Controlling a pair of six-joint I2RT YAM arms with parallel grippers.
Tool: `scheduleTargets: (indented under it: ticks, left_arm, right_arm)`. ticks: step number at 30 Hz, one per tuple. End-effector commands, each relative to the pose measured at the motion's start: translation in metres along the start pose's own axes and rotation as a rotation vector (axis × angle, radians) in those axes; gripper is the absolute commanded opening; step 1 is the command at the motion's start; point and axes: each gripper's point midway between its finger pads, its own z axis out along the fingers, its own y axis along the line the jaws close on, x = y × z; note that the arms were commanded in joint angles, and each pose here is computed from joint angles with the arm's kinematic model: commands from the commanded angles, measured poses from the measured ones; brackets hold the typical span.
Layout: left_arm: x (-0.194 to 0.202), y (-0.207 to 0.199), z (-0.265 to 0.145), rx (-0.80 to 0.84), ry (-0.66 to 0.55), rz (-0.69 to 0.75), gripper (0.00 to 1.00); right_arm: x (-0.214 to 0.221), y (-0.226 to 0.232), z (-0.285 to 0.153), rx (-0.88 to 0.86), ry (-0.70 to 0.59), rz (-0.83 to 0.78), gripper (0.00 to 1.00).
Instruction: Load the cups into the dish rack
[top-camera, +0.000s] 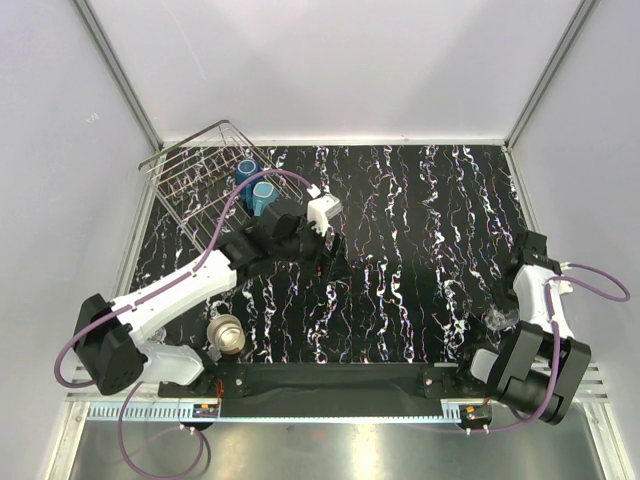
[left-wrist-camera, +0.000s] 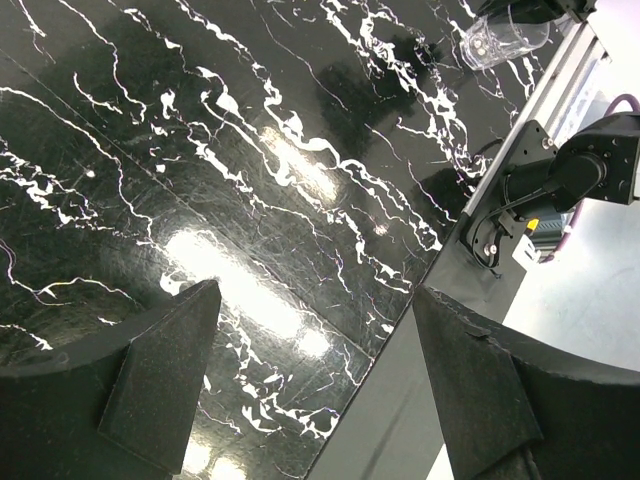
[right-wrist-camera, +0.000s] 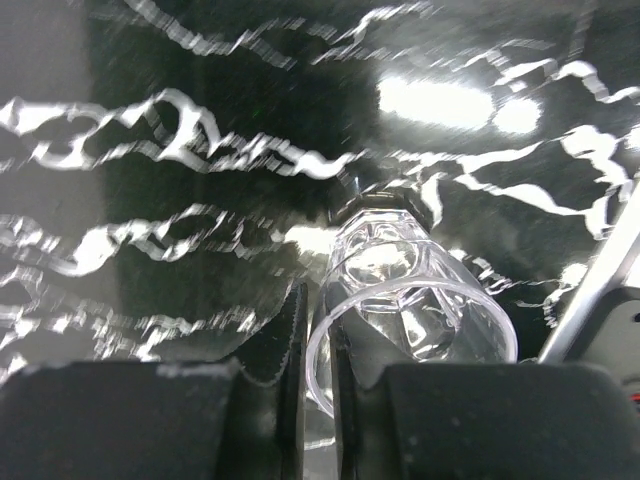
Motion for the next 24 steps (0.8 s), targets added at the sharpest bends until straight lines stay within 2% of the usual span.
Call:
scheduleTargets:
  ticks: [1, 5, 8, 11, 12, 15, 20, 24]
  left_arm:
    - [-0.01, -0.001, 0.004, 0.019, -0.034, 0.018, 0.84]
    - [-0.013, -0.004, 0.005, 0.052, -0.053, 0.02, 0.85]
    - [-0.012, -0.011, 0.003, 0.099, -0.068, 0.025, 0.86]
    - [-0.021, -0.025, 0.001, 0.176, -0.111, 0.034, 0.88]
    - [-0.022, -0.029, 0.0, 0.196, -0.117, 0.017, 0.99]
    - [-0.034, -0.04, -0.005, 0.238, -0.153, -0.027, 0.99]
    - [-0.062, -0.055, -0.02, 0.284, -0.248, -0.094, 0.99]
    - [-0.084, -0.073, -0.029, 0.366, -0.311, -0.245, 0.99]
  right_arm:
    - [-0.003, 0.026, -0.019, -0.152, 0.022, -0.039, 0.0]
    - [-0.009, 0.053, -0.054, -0.33, 0.038, -0.115, 0.0]
    - [-0.002, 0.083, -0.092, -0.559, 0.088, -0.204, 0.0]
    - [0.017, 0.112, -0.135, -0.844, 0.188, -0.29, 0.0]
    - [0.027, 0.123, -0.159, -0.984, 0.253, -0.323, 0.0]
    - [0.04, 0.133, -0.196, -1.186, 0.349, -0.349, 0.0]
    - [0.039, 0.134, -0.247, -1.36, 0.332, -0.395, 0.0]
    - [0.033, 0.137, -0.294, -1.549, 0.323, -0.393, 0.0]
